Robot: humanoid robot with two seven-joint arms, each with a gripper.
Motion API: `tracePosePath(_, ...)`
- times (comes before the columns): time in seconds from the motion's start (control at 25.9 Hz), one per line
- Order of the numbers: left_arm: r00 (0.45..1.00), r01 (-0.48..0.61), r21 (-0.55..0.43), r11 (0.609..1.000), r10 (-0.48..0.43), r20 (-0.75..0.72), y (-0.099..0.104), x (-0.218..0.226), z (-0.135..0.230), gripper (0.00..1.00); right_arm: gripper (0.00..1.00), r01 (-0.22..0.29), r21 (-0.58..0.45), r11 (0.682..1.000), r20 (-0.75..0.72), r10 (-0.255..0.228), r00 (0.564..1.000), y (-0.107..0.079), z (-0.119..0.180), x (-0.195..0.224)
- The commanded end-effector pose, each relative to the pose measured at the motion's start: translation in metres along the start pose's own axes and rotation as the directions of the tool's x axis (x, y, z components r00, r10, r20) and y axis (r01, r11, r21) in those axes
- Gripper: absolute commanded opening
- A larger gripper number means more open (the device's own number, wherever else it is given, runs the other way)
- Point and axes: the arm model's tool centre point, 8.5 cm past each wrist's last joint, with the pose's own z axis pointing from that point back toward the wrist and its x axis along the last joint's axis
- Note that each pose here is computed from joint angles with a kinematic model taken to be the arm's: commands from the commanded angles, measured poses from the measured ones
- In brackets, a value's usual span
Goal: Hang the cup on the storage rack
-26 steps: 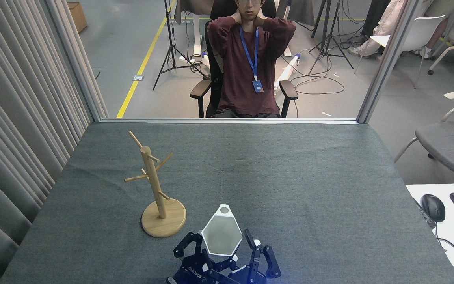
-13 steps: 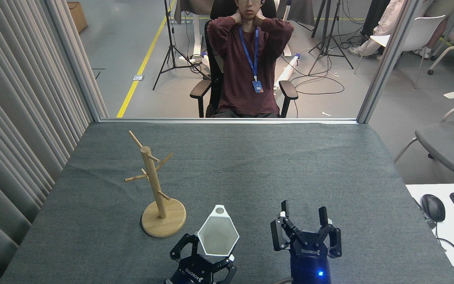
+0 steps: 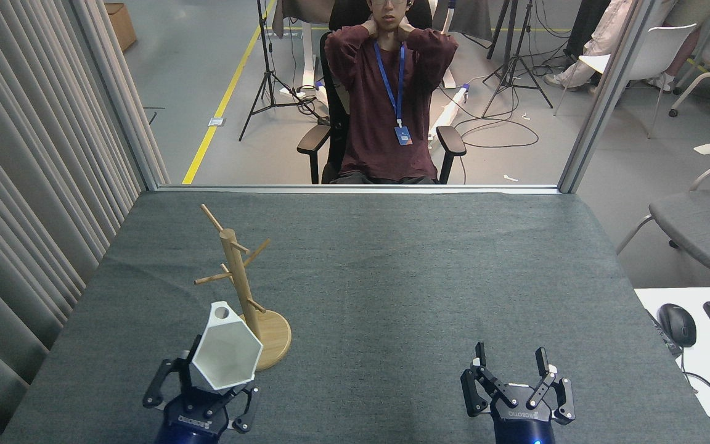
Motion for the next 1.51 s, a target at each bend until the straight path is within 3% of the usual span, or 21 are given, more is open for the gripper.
tracePosePath(0.0, 0.989, 0.121, -0.002, 0.993, -0.120, -0.081, -0.007, -0.041, -0.020, 0.45, 0.99, 0.001, -0.005, 1.000, 0.004, -0.001, 1.000, -0.001, -0.001, 0.001)
tracePosePath(0.15, 0.975, 0.189, -0.043, 0.981, -0.192, -0.107, -0.025, -0.065, -0.040, 0.45, 0.99, -0.005, -0.009, 1.000, 0.005, 0.005, 1.000, -0.002, -0.002, -0.001)
tracePosePath(0.43, 0.967, 0.231, -0.042, 0.972, -0.235, -0.095, -0.030, -0.078, -0.045, 0.45, 0.99, -0.005, -0.007, 1.000, 0.007, 0.005, 1.000, -0.002, -0.001, -0.001)
tracePosePath(0.81, 0.957, 0.288, -0.047, 0.956, -0.290, -0.031, -0.037, -0.056, -0.050, 0.45, 0.99, -0.005, -0.017, 1.000, 0.006, 0.005, 1.000, -0.005, -0.002, -0.002)
tracePosePath(1.28, 0.958, 0.288, -0.065, 0.955, -0.288, 0.008, -0.049, -0.035, -0.071, 0.47, 0.99, -0.001, -0.020, 1.000, 0.017, 0.001, 1.000, -0.005, -0.002, -0.002)
tracePosePath(1.35, 0.956, 0.292, -0.068, 0.954, -0.292, 0.007, -0.051, -0.030, -0.070, 0.52, 0.99, -0.001, -0.020, 1.000, 0.017, 0.001, 1.000, -0.005, -0.002, -0.002)
tracePosePath(1.39, 0.958, 0.285, -0.067, 0.956, -0.286, 0.004, -0.050, -0.025, -0.070, 0.63, 0.99, -0.001, -0.018, 1.000, 0.017, 0.002, 1.000, -0.005, -0.002, -0.002)
tracePosePath(1.47, 0.963, 0.269, -0.051, 0.962, -0.269, -0.003, -0.047, -0.019, -0.071, 1.00, 0.99, -0.003, -0.020, 1.000, 0.018, 0.003, 1.000, -0.005, -0.002, -0.003)
